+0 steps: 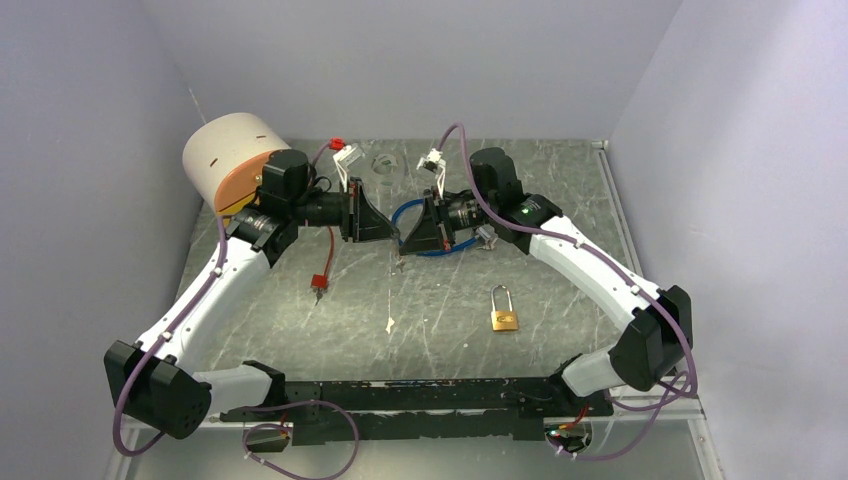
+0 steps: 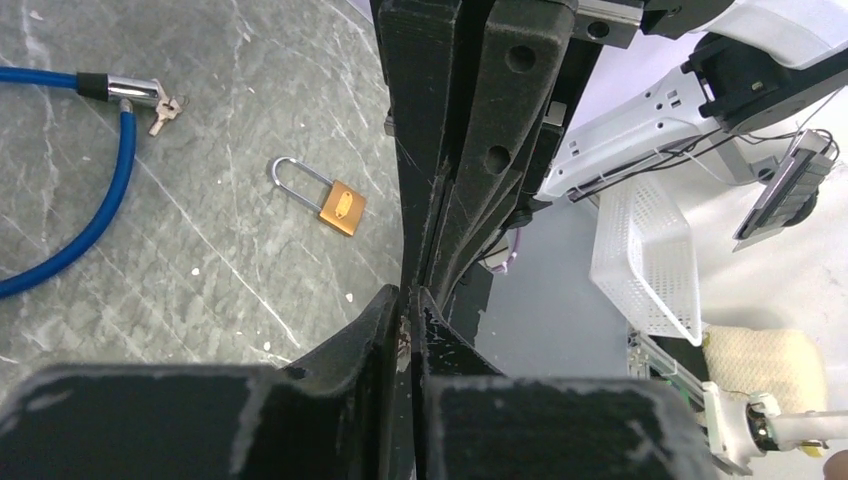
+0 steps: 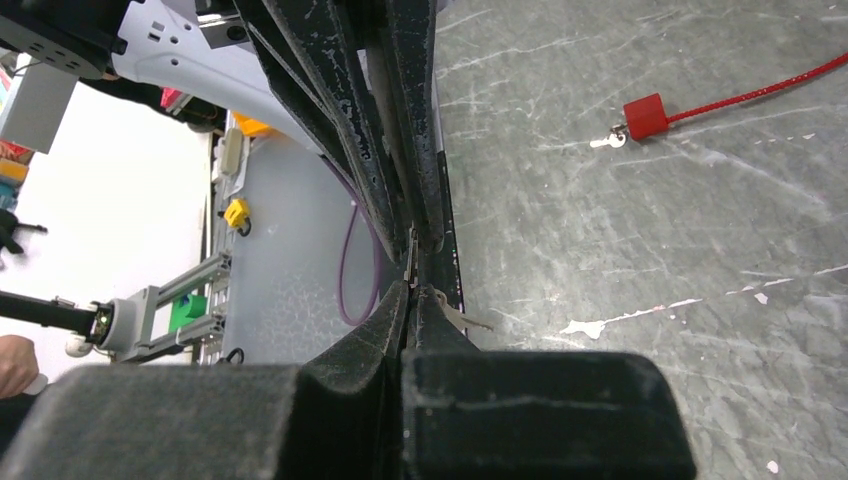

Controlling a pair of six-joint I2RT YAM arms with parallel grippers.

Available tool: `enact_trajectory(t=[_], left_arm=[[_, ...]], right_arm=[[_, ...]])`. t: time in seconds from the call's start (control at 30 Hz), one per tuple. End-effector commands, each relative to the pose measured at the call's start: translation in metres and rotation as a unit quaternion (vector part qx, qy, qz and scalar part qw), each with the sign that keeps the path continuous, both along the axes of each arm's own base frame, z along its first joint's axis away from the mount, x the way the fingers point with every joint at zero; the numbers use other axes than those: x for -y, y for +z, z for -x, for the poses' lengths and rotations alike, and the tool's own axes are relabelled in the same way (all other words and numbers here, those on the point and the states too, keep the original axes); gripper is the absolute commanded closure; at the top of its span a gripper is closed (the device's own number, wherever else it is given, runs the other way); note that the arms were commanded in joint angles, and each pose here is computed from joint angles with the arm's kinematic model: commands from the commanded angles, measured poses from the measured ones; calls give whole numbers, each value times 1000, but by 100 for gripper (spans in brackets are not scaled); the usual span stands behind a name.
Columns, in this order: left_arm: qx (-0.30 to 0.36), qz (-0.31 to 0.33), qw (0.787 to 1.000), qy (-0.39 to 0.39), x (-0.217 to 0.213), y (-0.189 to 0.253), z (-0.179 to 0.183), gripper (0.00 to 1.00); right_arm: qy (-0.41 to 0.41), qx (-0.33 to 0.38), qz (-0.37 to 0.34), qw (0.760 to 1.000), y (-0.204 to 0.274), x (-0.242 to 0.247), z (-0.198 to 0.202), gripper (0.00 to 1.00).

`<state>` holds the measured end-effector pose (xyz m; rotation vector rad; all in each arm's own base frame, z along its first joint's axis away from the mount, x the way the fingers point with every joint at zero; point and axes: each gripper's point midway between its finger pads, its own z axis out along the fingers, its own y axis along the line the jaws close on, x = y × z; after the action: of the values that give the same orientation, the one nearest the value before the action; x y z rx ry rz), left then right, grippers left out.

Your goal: Unlock with the key

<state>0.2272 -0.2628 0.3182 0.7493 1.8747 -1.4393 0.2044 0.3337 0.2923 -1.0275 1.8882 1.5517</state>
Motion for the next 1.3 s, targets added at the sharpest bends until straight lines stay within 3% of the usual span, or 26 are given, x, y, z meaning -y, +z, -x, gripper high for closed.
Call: enact_trajectory(t=[0.0, 0.07, 0.17, 0.33, 0.67, 0.77, 0.87, 0.93, 1.0, 1.1, 1.27], left_arm=[[18, 16, 999, -29, 1, 11, 11, 81], [13, 19, 999, -40, 2, 11, 13, 73], [9, 23, 998, -52, 2, 11, 17, 69], [4, 19, 998, -61, 2, 7, 19, 81], [-4, 14, 997, -73, 2, 2, 21, 81], [-4, 10, 997, -74, 1, 0, 22, 95], [3, 7, 998, -69, 0, 1, 21, 97], [17, 7, 998, -55, -1, 4, 18, 98], [35, 9, 998, -47, -1, 10, 17, 97], [49, 14, 998, -41, -2, 14, 17, 97], [56, 16, 998, -32, -3, 21, 16, 97]], right_arm=[[11, 34, -21, 999, 20, -3, -1, 100], [12, 33, -21, 999, 20, -3, -1, 100], [12, 31, -20, 999, 18, -4, -1, 100], [13, 32, -23, 999, 20, -4, -1, 100], [14, 29, -23, 999, 19, -5, -2, 100], [13, 29, -22, 999, 19, -5, -2, 100], [11, 27, -22, 999, 19, -5, -3, 100], [2, 28, -16, 999, 17, -5, -6, 67], [-26, 39, -9, 999, 15, -3, -13, 48], [-59, 62, -31, 996, 27, 1, -20, 39], [-68, 64, -73, 993, 41, -1, -19, 40]])
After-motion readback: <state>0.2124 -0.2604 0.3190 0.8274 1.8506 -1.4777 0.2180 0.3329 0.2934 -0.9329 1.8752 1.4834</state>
